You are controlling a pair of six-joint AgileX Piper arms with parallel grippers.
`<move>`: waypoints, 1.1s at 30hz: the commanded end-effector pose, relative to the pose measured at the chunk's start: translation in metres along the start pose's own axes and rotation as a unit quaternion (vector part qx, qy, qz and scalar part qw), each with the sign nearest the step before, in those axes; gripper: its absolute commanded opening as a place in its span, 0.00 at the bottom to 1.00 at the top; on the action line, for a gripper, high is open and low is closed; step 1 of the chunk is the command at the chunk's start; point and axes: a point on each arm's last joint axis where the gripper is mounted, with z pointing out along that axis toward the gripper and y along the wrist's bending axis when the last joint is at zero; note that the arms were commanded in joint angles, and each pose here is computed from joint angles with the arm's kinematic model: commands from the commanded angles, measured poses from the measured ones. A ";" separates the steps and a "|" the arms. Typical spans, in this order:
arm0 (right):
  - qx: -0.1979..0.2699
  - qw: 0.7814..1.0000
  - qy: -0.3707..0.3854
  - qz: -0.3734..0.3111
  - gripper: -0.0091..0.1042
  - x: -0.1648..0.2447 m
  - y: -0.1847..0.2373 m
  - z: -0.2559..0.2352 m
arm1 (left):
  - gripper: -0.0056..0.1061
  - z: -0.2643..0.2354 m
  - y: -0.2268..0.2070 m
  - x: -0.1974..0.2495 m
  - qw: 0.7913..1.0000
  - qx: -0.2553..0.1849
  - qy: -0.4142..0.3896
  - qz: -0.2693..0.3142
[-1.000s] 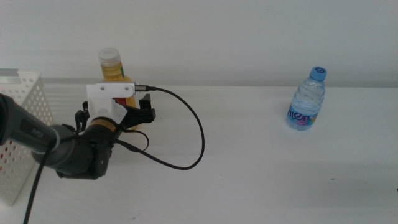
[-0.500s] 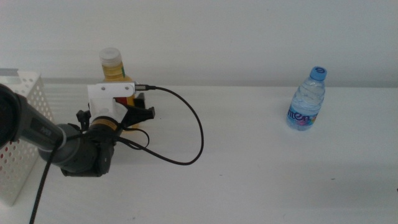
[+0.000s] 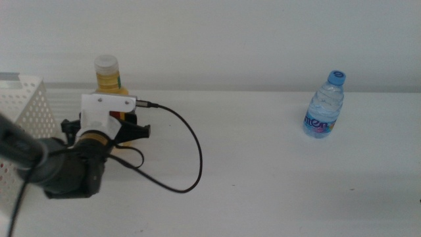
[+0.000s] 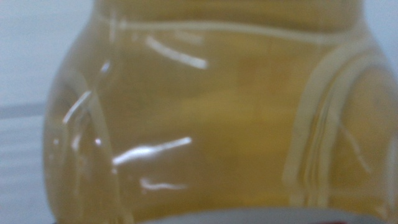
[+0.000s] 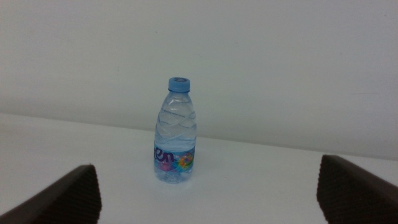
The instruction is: Use arms to grab the bottles and put them into the dustbin to the left of the table.
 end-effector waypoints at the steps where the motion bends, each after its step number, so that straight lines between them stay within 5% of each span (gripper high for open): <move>1: 0.004 1.000 -0.001 -0.007 0.90 0.012 0.001 -0.001 | 0.03 -0.018 0.005 -0.026 0.999 -0.006 -0.043 0.012; 21: 0.004 1.000 -0.001 -0.007 0.90 0.012 0.001 -0.001 | 0.03 -0.157 0.019 -0.086 0.993 0.070 0.094 0.003; 33: 0.004 1.000 -0.001 -0.007 0.90 0.012 0.001 -0.001 | 0.03 -0.178 0.019 -0.089 0.986 0.106 0.131 -0.011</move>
